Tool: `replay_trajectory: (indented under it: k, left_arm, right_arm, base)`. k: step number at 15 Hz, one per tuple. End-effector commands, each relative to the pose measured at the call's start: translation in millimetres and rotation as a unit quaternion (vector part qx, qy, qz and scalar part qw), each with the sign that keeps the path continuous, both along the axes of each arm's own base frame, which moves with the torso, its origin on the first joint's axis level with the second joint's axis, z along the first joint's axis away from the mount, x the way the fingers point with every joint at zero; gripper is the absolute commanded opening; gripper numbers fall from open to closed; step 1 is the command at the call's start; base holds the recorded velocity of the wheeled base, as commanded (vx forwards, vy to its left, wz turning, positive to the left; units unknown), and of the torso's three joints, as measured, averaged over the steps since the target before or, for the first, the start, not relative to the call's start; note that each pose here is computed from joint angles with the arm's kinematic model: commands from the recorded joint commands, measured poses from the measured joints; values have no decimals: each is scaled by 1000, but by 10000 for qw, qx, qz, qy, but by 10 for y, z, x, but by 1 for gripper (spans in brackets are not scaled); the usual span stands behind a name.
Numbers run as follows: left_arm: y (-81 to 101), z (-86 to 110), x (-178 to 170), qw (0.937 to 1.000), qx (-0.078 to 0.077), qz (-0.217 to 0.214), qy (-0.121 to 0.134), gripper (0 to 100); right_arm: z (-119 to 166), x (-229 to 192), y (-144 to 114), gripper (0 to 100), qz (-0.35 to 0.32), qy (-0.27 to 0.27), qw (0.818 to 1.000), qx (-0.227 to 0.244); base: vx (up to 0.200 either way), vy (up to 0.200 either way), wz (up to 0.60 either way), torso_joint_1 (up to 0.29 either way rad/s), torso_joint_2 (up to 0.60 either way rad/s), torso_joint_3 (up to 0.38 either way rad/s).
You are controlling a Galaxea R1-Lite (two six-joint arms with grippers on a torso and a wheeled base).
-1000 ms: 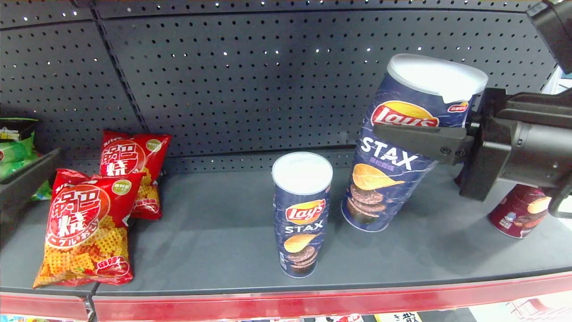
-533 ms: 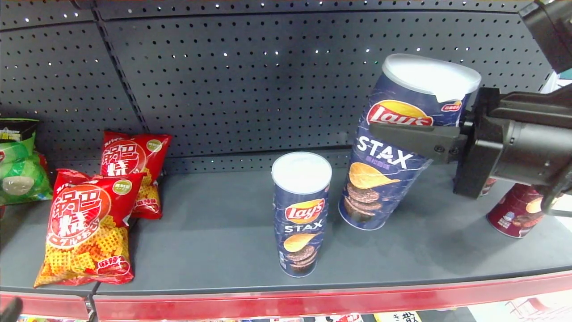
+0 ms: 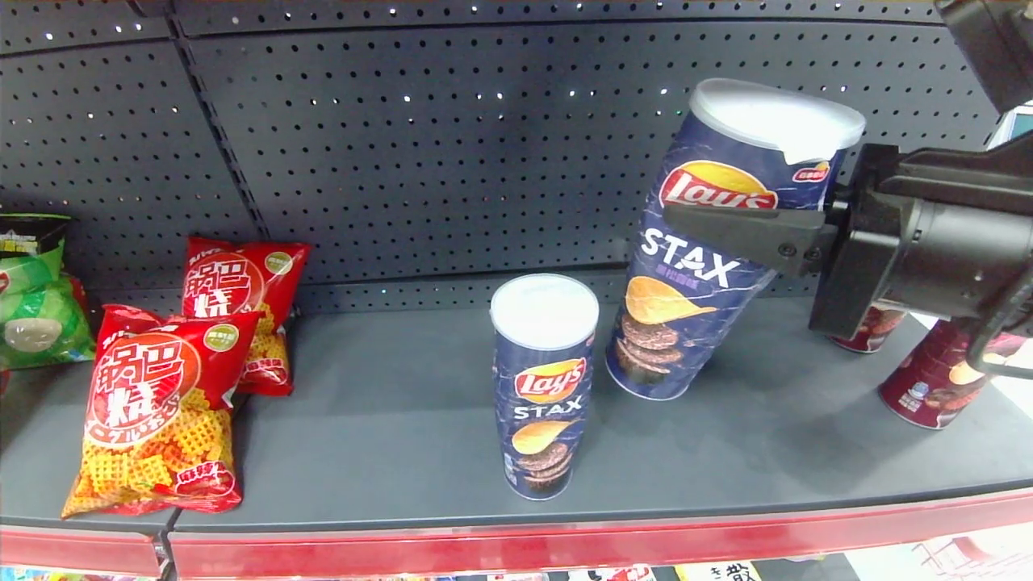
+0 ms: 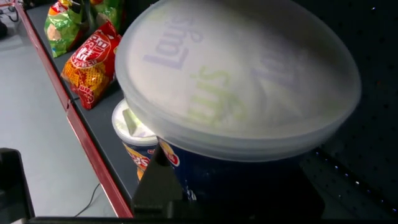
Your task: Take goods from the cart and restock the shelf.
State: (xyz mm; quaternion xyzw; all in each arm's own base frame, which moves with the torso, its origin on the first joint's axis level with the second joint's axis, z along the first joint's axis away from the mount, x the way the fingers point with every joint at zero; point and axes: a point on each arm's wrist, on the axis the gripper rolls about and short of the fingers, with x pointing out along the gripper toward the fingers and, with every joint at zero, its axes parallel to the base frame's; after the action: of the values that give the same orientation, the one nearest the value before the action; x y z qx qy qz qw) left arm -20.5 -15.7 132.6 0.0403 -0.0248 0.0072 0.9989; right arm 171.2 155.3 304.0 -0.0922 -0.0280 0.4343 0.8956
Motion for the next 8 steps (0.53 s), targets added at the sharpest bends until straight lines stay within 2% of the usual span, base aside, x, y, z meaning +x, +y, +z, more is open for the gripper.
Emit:
replay_trajectory:
  k: [1, 3, 5, 6, 7, 8]
  left_arm:
    - [48, -75, 91, 9972, -60, -715, 190, 100]
    - [70, -99, 132, 9915, -66, -1280, 231, 100]
    - [70, -198, 82, 9933, -40, -1151, 103, 100]
    - [86, -419, 51, 9978, -3, -660, 72, 100]
    - [106, -434, 56, 9996, -35, -209, 160, 100]
    - [126, -515, 55, 9983, -85, 222, 539, 100]
  right_arm:
    - [20, -24, -29, 0, -13, -34, 10000, 29]
    - [21, -34, -38, 0, -21, -40, 10000, 34]
    - [29, -38, -42, 0, -21, -52, 10000, 44]
    - [21, -34, -38, 0, -21, -40, 10000, 34]
    - [20, -37, -41, 0, -21, -40, 10000, 34]
    - [34, -37, -42, 0, -28, -58, 10000, 49]
  base:
    - [0, 0, 0, 0, 0, 0]
    - [0, 0, 0, 0, 0, 0]
    - [0, 0, 0, 0, 0, 0]
    - [0, 0, 0, 0, 0, 0]
    - [0, 0, 0, 0, 0, 0]
    - [0, 0, 0, 0, 0, 0]
